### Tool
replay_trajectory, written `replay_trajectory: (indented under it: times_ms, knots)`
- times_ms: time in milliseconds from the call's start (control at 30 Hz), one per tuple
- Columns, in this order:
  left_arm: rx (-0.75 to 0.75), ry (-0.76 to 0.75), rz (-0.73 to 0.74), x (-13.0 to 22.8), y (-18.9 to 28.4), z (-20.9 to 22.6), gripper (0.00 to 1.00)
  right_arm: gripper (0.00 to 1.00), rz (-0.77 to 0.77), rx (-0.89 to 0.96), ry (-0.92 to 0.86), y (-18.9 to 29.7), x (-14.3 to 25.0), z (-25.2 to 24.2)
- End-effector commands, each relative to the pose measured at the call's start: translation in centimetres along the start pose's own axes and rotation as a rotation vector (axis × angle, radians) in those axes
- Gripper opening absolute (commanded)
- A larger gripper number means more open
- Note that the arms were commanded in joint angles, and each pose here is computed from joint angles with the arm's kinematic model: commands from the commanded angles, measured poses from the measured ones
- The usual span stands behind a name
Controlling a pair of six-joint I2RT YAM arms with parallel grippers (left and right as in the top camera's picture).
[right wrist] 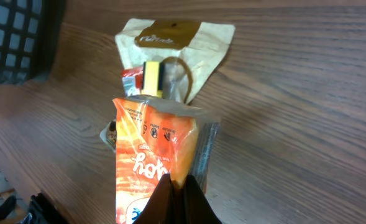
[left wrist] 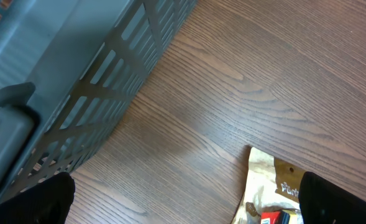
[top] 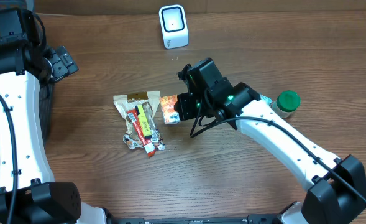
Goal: Scan the item barcode
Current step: 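Lift the orange box and carry it toward the scanner, then hold the orange box in front of the white scanner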
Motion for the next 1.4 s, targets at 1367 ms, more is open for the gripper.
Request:
replay_trajectory:
  times_ms: [1367]
  knots:
    - [0.0,-0.004,-0.041,-0.7,1.2,0.2,1.0,0.04,-0.903,0.773,0.859,-1.5,-27.9,-6.1]
Point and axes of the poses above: each gripper's point midway between its finger pads, its own y axis back along the fingers, its own z axis along the line the jaws close on, x = y × z, the point moved 1 cm from there along y, back along the fingers, and after that the axes turned 3 degrees about -y, right-handed, at the moved point
